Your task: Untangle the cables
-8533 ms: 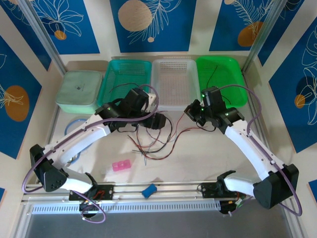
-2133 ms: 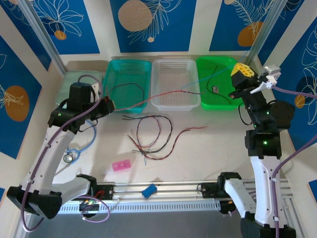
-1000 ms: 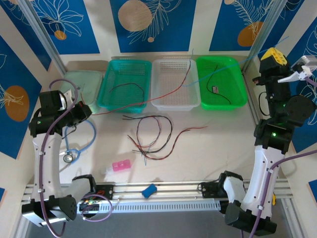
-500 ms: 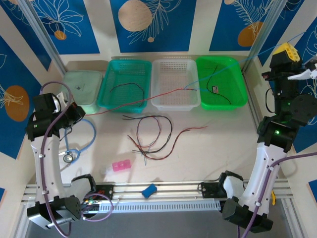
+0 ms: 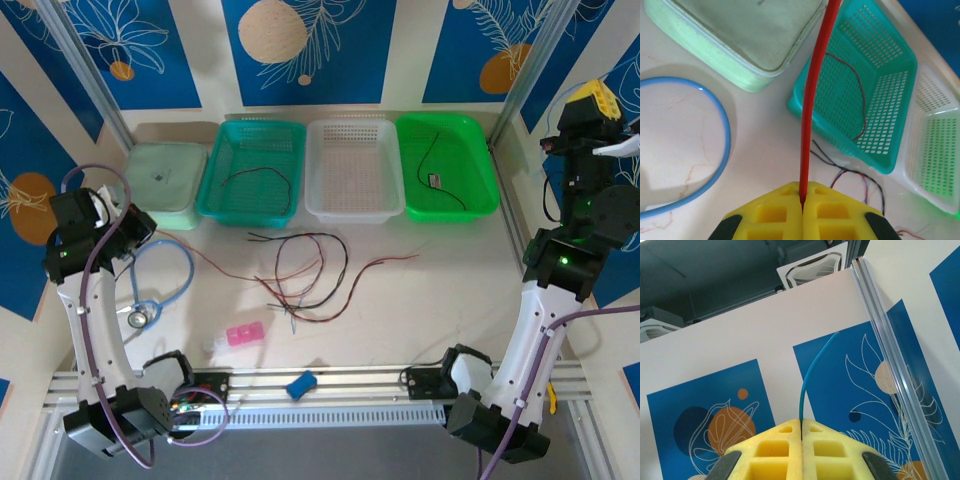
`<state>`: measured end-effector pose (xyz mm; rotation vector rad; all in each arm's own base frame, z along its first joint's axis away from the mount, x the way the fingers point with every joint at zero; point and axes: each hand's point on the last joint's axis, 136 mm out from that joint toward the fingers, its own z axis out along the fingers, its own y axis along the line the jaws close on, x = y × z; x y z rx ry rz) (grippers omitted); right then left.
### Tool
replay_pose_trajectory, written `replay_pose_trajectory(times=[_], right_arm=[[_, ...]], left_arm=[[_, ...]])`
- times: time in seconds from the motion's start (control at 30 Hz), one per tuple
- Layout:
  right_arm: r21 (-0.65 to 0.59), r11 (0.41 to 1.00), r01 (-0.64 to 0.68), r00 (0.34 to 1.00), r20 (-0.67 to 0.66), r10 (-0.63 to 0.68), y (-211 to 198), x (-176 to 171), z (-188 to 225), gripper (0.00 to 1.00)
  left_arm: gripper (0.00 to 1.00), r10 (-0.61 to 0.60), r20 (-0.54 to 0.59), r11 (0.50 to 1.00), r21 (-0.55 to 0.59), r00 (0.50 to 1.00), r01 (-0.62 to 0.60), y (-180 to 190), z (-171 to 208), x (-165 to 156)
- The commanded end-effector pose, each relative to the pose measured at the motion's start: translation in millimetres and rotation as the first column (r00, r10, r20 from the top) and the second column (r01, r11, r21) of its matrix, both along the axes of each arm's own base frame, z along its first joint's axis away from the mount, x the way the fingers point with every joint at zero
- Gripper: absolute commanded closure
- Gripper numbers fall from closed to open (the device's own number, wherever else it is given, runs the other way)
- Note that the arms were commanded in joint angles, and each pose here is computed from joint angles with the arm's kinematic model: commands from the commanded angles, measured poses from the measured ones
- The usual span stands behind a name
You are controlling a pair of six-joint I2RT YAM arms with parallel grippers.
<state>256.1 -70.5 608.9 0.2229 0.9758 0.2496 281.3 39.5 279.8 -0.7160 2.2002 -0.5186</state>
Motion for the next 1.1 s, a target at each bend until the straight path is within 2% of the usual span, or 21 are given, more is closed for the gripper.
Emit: replay_pose_trajectory(times=[0.0,0.17,0.27,0.4,0.5,0.63,0.77,0.83,0.97,1.07], right_arm=[[0.014,1.000,-0.012,0.999,0.052,0.012,2.7,-10.5,15.5,1.00],[0.026,0.998,-0.055,0.998,0.021,0.054,7.8,-3.4,8.7,1.00],[0.025,0.997,-0.071,0.997,0.010,0.071,10.7,-0.9,6.4,1.00],[0.027,0.995,-0.097,0.995,-0.008,0.097,15.9,2.4,0.8,1.00],[0.026,0.993,-0.113,0.993,-0.022,0.113,20.4,4.1,-3.2,1.00],[0.020,0.992,-0.125,0.992,-0.027,0.125,24.8,3.3,-2.3,1.00],[0.025,0.988,-0.155,0.987,-0.033,0.156,29.9,6.5,-3.1,1.00],[0.023,0.985,-0.170,0.985,-0.038,0.170,33.8,7.9,-3.8,1.00],[0.007,0.985,-0.170,0.984,-0.049,0.170,36.9,9.6,-6.1,1.00],[-0.003,0.987,-0.162,0.986,-0.049,0.161,36.7,9.2,-5.7,1.00]], left_arm=[[1.00,-0.014,0.103,0.997,-0.075,0.995,0.021,-8.5,26.1,9.6],[1.00,-0.049,0.210,0.986,-0.146,0.976,0.081,-26.0,66.6,14.4],[1.00,-0.044,0.312,0.976,-0.189,0.949,0.108,-39.4,106.0,16.1],[1.00,-0.035,0.495,0.960,-0.224,0.868,0.167,-61.2,171.6,26.3],[1.00,-0.072,0.555,0.950,-0.214,0.829,0.226,-80.5,213.0,35.3],[1.00,-0.117,0.649,0.940,-0.172,0.751,0.295,-104.1,267.1,46.2],[1.00,-0.126,0.704,0.948,-0.122,0.699,0.295,-109.5,302.3,60.5],[1.00,-0.087,0.736,0.960,-0.117,0.671,0.254,-103.2,319.3,67.4],[1.00,-0.008,0.820,0.973,-0.127,0.573,0.195,-93.2,354.7,75.7],[1.00,-0.014,0.835,0.976,-0.108,0.549,0.189,-93.8,370.9,88.7]])
